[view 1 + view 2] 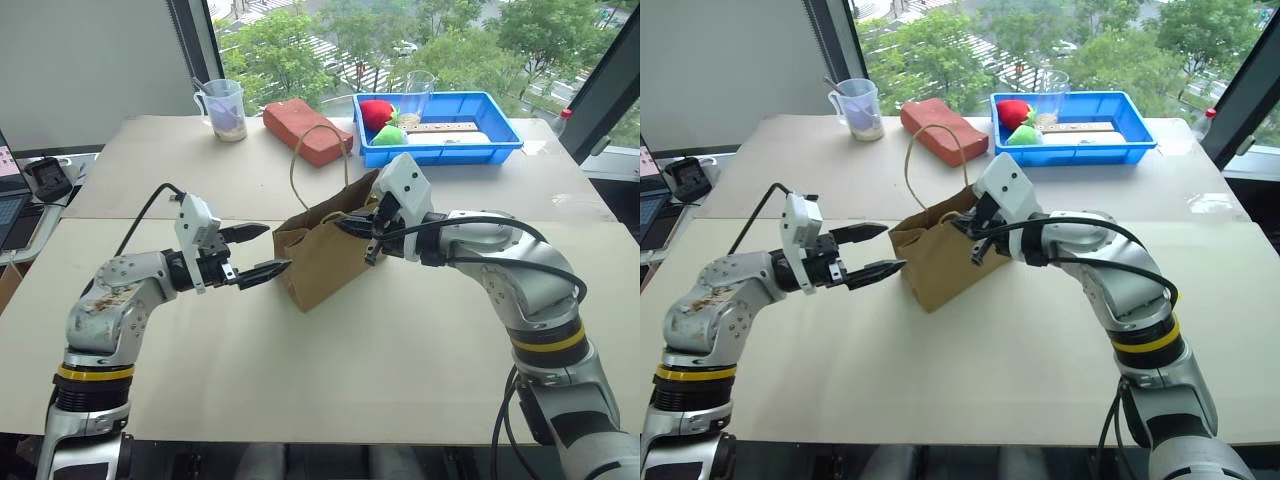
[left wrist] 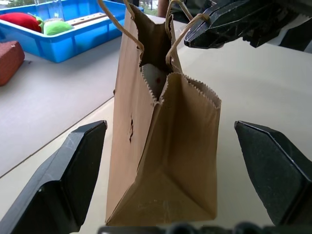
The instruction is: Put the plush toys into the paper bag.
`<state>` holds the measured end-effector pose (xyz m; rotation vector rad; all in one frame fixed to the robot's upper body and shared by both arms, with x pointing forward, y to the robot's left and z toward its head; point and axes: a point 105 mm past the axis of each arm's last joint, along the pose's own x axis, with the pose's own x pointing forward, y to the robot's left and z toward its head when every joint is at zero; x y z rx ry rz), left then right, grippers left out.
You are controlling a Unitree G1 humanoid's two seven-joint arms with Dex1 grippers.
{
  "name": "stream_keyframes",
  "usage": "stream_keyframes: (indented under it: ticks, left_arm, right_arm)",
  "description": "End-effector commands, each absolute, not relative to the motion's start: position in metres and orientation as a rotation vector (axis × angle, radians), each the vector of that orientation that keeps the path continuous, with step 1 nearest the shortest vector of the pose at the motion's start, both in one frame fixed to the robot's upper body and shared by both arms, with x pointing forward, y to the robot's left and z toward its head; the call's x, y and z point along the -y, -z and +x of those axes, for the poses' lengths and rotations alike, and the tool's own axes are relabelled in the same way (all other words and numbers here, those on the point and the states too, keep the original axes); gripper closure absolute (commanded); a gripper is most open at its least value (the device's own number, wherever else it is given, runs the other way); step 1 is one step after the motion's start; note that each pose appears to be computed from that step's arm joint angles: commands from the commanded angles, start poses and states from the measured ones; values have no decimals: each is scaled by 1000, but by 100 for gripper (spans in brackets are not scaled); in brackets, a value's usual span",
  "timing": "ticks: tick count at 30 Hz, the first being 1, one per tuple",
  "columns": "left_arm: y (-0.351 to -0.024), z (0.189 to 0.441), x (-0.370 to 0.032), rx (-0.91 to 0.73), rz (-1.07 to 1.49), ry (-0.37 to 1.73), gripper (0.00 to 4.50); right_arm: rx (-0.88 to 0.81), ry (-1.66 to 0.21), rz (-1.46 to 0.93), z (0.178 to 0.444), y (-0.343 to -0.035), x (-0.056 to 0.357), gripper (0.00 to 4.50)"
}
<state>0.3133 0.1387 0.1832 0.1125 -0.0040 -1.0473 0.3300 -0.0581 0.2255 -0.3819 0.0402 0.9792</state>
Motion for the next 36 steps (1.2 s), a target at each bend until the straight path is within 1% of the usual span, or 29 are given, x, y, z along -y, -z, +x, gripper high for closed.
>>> stream_keyframes:
  ticks: [1,4,8,11,13,17,19,21,24,26,30,34,36]
  left_arm:
    - [-181,323,-125,61,116,1021,1]
    - [-173,326,-115,71,112,1022,1]
    - [-163,339,-113,98,146,950,1]
    - [-164,342,-109,122,136,943,82]
    - [-164,343,-107,131,134,946,165]
    - [-164,343,-105,135,131,958,363]
    - [-164,344,-104,137,127,964,448]
    - [-165,345,-104,139,123,969,448]
    - [-167,346,-102,143,124,985,450]
    - [-169,350,-102,140,136,988,450]
    - [-175,357,-106,131,144,999,450]
    - [-185,355,-107,115,138,1105,450]
    - [-189,352,-108,103,145,1185,450]
  right_arm:
    - [28,-988,-400,325,-242,53,450]
    - [27,-989,-400,325,-242,52,450]
    - [26,-985,-402,325,-242,52,450]
    - [25,-982,-406,324,-243,53,450]
    - [22,-977,-409,324,-243,54,450]
    - [18,-970,-410,324,-242,56,450]
    - [17,-966,-411,323,-241,57,450]
    - [16,-959,-416,324,-241,59,450]
    - [20,-954,-424,323,-241,62,353]
    - [40,-955,-430,319,-250,68,285]
    - [95,-991,-385,301,-281,80,145]
    - [155,-1051,-332,276,-320,93,7]
    - [135,-1076,-319,267,-333,104,3]
